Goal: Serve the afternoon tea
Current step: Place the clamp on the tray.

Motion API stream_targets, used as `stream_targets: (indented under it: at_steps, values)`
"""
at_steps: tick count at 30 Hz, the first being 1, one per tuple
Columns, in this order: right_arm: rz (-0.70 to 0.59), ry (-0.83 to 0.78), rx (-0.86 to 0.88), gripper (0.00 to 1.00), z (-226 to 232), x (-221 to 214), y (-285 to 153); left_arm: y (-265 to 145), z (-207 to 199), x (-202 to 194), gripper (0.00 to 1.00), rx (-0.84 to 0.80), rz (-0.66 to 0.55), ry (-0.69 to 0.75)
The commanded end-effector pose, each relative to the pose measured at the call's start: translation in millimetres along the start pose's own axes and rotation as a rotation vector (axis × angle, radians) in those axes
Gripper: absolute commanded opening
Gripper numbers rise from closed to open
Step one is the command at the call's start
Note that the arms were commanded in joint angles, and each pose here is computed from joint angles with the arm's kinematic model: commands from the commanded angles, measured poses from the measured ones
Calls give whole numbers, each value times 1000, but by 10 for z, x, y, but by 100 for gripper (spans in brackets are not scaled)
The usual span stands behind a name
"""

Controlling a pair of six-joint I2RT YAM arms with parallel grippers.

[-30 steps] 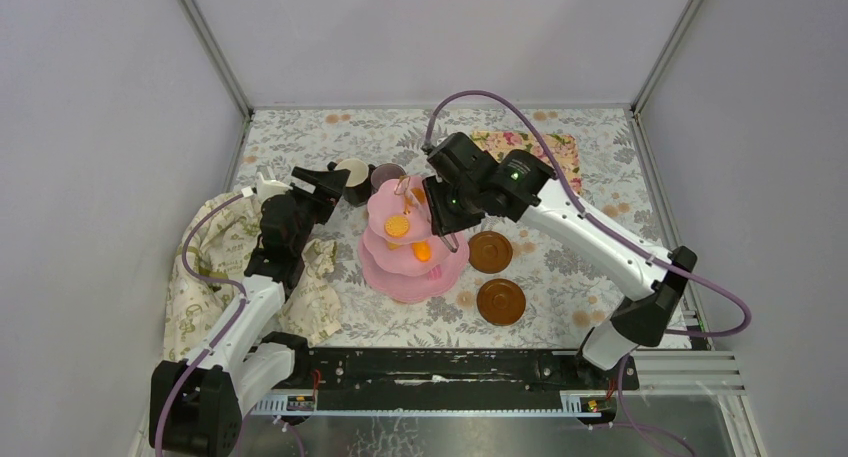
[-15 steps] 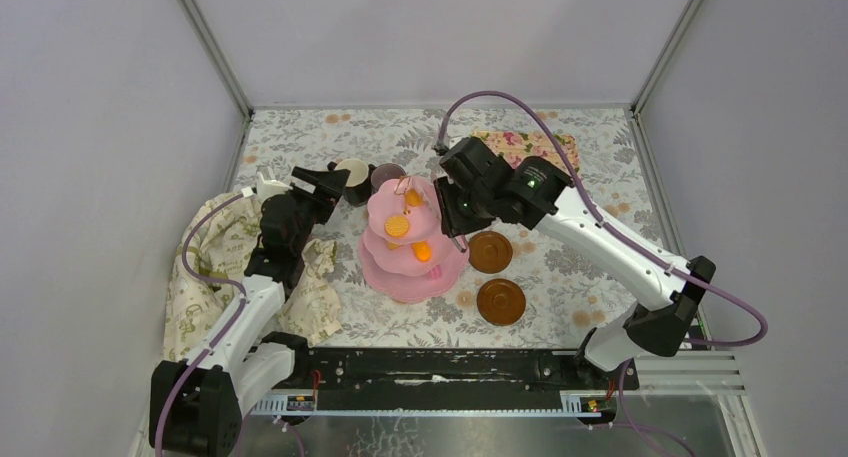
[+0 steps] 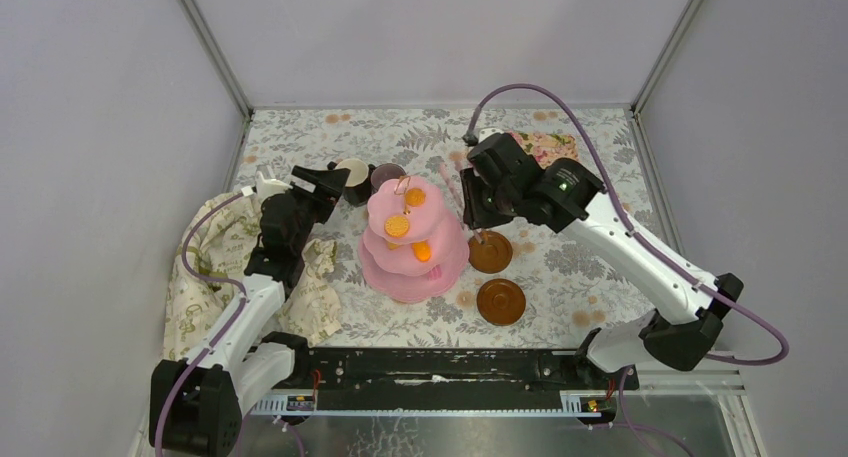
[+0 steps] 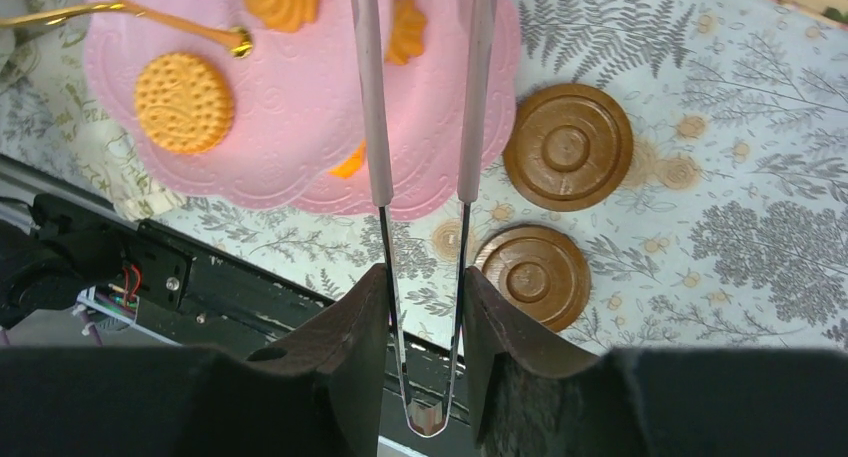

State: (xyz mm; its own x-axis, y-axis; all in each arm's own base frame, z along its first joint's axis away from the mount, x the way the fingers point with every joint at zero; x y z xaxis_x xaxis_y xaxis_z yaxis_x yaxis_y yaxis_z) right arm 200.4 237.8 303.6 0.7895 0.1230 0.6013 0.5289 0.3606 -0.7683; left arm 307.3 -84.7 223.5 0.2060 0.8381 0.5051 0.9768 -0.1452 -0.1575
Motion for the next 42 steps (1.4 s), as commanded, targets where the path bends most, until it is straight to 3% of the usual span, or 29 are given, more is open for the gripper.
stream_targets:
  at_steps: [1, 9, 17, 27, 42]
  values:
    - [-63, 56, -33, 36, -243, 118, -127, 41, -160, 128, 85, -51, -42, 10]
    - [-25, 147, -116, 36, -892, 138, 255, 83, -108, 101, 85, -34, -35, 11]
    - [22, 252, -215, 35, -1669, 310, 1057, 86, -66, 82, 84, -19, -29, 18]
    - [38, 340, -382, 36, -2223, 664, 2011, 89, -1, 65, 85, 3, -27, 31]
    - [71, 327, -482, 40, -2741, 749, 2628, 108, 81, 22, 85, 25, -17, 39]
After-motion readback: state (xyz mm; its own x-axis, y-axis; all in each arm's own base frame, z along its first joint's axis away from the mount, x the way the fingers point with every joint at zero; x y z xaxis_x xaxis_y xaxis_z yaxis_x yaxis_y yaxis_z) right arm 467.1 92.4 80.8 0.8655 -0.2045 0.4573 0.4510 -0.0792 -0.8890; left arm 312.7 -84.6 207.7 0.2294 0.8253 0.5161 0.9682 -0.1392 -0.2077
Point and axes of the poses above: each gripper's point midway between its finger pads, its own y axis out along the fingers, its own z axis along the line the jaws close on, x = y × z, the point moved 4 cm from there along -y, back along the fingers, and after that the axes turned 4 degrees about y, right-handed, at the moved point
